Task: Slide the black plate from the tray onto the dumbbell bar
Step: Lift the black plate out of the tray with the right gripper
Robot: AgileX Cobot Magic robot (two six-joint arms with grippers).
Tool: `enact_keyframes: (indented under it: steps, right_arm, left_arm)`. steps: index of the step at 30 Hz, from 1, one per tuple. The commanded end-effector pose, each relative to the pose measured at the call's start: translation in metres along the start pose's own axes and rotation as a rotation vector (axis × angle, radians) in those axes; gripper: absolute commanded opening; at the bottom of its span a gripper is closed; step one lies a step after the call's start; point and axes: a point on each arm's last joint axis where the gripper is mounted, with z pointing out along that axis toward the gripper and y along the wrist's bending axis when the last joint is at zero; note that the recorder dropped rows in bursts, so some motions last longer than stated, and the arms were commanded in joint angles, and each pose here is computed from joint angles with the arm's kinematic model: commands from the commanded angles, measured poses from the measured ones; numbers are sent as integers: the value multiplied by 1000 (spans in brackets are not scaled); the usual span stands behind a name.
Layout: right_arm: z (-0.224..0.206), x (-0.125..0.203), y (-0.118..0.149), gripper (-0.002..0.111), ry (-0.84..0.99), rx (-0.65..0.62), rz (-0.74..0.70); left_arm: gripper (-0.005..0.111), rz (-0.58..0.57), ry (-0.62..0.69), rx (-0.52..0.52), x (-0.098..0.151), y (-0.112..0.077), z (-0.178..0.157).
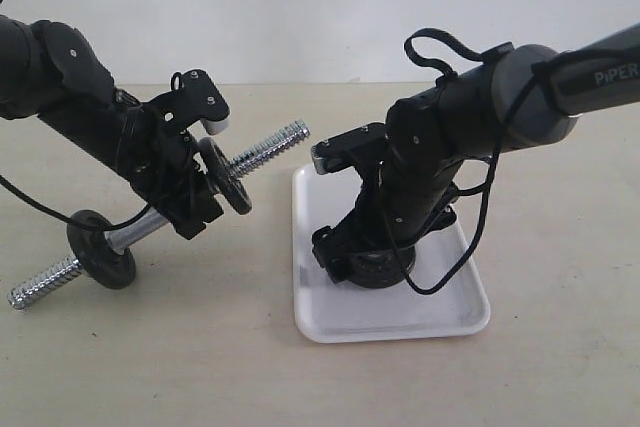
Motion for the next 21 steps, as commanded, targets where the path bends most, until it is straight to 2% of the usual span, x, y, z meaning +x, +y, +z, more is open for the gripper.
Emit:
enact_keyframes:
  steps: [1,7,9,11,12,13,14,15,16,17,18,21]
  right_arm:
    - [12,9,0,105,50,-1,3]
    - [12,10,0,105,67,0,6]
    - [12,13,0,100,95,1,10]
    - [12,14,0,82,102,2,10]
    - [12,14,0,64,102,2,10]
    - [12,14,0,57,104,2,10]
    - [12,14,0,39,107,2,10]
    - [12,14,0,31,109,2,10]
    - [12,14,0,18,109,2,10]
    - [12,14,0,14,109,2,10]
    - [12,14,0,5,109,2,10]
    - [12,15,0,0,123,4,8]
  left_arm:
    - [4,-18,-87,-67,-15,5,-23]
    - [4,-18,-87,-67,-15,5,-23]
    - [4,-18,-87,-67,-15,5,-23]
    - [4,-17,-86,-64,-15,5,-23]
    - [4,-17,-84,-60,-15,4,-23]
    - [4,-17,-84,-59,-15,4,-23]
    - [4,-17,-83,-56,-15,4,-23]
    - [4,-17,-83,-56,-15,4,-23]
    - [4,-17,-82,-54,-15,4,-23]
    - [4,-17,-82,-54,-15,4,-23]
    - [4,-17,-82,-54,-15,4,-23]
    - [4,-17,-82,-54,-15,4,-23]
